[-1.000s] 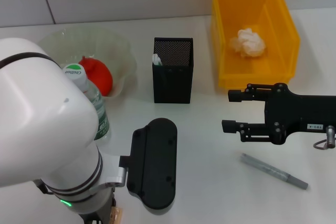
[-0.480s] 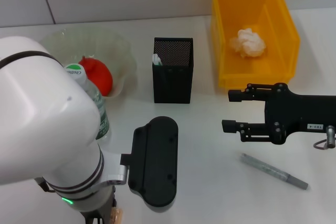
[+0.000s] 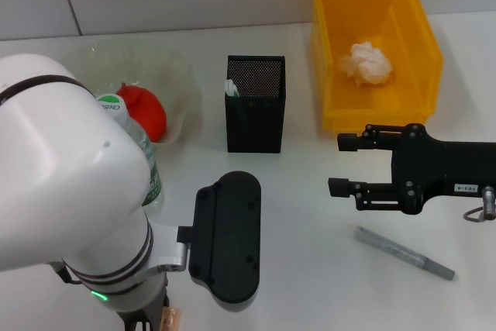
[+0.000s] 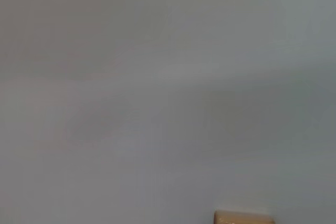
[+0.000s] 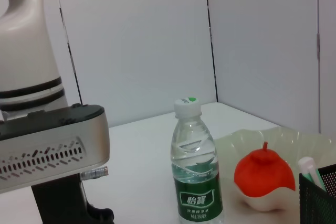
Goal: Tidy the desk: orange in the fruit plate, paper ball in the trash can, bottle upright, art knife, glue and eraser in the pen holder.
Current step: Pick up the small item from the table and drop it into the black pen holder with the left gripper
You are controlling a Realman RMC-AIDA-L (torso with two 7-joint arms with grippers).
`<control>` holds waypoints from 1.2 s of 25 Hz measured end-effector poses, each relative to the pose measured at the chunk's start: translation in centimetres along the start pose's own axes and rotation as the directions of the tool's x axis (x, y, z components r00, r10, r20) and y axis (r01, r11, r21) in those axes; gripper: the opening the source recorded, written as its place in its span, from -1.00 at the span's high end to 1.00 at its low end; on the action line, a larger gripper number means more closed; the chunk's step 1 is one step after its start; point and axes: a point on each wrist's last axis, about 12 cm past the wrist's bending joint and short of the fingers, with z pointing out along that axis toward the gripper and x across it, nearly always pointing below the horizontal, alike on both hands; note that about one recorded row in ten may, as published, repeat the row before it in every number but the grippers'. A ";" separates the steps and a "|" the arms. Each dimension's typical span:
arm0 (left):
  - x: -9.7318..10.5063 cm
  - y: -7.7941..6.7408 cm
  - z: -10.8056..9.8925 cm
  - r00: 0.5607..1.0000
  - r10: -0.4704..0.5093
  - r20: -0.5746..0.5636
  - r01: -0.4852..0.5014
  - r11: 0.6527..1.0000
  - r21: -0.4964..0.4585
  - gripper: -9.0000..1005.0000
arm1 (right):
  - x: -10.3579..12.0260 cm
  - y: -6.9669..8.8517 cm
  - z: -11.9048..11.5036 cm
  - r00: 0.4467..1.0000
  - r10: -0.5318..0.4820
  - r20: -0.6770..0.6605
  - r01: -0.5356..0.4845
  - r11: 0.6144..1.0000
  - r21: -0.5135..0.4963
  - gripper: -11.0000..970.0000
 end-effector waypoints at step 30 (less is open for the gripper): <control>-1.3 0.4 -2.0 0.995 0.019 0.100 -0.013 0.998 -0.066 0.18 | 0.2 0.1 0.0 1.000 0.007 0.000 -0.007 1.000 0.003 -0.47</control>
